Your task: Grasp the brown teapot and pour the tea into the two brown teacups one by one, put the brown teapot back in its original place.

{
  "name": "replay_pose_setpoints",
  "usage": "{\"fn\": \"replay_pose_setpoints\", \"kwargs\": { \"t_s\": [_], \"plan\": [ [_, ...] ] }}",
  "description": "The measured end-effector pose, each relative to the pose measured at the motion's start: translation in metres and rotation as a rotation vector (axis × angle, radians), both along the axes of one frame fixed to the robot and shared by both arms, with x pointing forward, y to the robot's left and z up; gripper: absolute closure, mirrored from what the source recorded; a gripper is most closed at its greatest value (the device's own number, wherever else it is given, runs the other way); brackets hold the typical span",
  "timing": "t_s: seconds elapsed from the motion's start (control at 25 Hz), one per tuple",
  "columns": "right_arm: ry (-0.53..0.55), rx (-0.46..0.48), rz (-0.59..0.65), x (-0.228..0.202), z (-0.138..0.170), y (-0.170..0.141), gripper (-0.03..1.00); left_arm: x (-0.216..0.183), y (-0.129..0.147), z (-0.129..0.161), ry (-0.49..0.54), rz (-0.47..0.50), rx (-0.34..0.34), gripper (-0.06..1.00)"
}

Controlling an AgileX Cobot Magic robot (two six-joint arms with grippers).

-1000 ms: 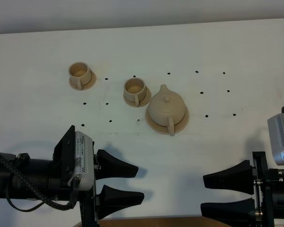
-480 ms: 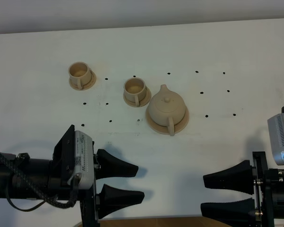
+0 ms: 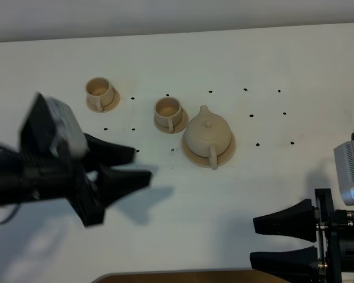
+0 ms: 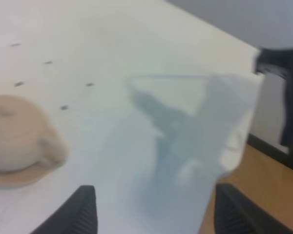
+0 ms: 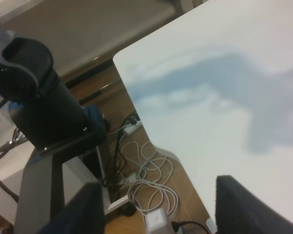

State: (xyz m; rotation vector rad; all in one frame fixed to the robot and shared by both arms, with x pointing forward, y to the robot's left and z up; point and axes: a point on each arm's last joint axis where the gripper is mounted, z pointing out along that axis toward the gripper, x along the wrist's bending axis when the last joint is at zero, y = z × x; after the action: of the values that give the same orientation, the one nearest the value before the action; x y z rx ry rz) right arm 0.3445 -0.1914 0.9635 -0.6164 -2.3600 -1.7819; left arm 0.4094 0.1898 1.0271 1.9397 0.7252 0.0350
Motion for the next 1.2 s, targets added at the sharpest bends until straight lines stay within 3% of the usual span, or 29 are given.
{"fn": "replay_pose_setpoints", "kwargs": {
  "t_s": [0.2, 0.32, 0.48, 0.6, 0.96, 1.2],
  "plan": [
    [0.001, 0.003, -0.003, 0.0, 0.0, 0.0, 0.47, -0.005, 0.015, 0.029, 0.139, 0.141, 0.108, 0.4],
    [0.001, 0.003, -0.004, 0.0, 0.0, 0.0, 0.47, -0.015, 0.026, 0.034, 0.257, 0.207, 0.23, 0.4],
    [0.001, 0.004, -0.005, 0.0, 0.0, 0.0, 0.47, -0.03, 0.047, 0.028, 0.388, 0.306, 0.457, 0.4],
    [0.002, 0.007, -0.01, 0.001, 0.001, 0.0, 0.47, -0.04, 0.06, 0.028, 0.411, 0.361, 0.57, 0.4],
    [0.004, 0.015, -0.021, 0.002, 0.001, 0.0, 0.47, -0.073, 0.074, 0.004, 0.411, 0.382, 0.642, 0.4],
    [0.004, 0.015, -0.021, 0.002, 0.001, 0.0, 0.47, -0.091, 0.08, -0.002, 0.369, 0.427, 0.618, 0.4]
  ]
}}
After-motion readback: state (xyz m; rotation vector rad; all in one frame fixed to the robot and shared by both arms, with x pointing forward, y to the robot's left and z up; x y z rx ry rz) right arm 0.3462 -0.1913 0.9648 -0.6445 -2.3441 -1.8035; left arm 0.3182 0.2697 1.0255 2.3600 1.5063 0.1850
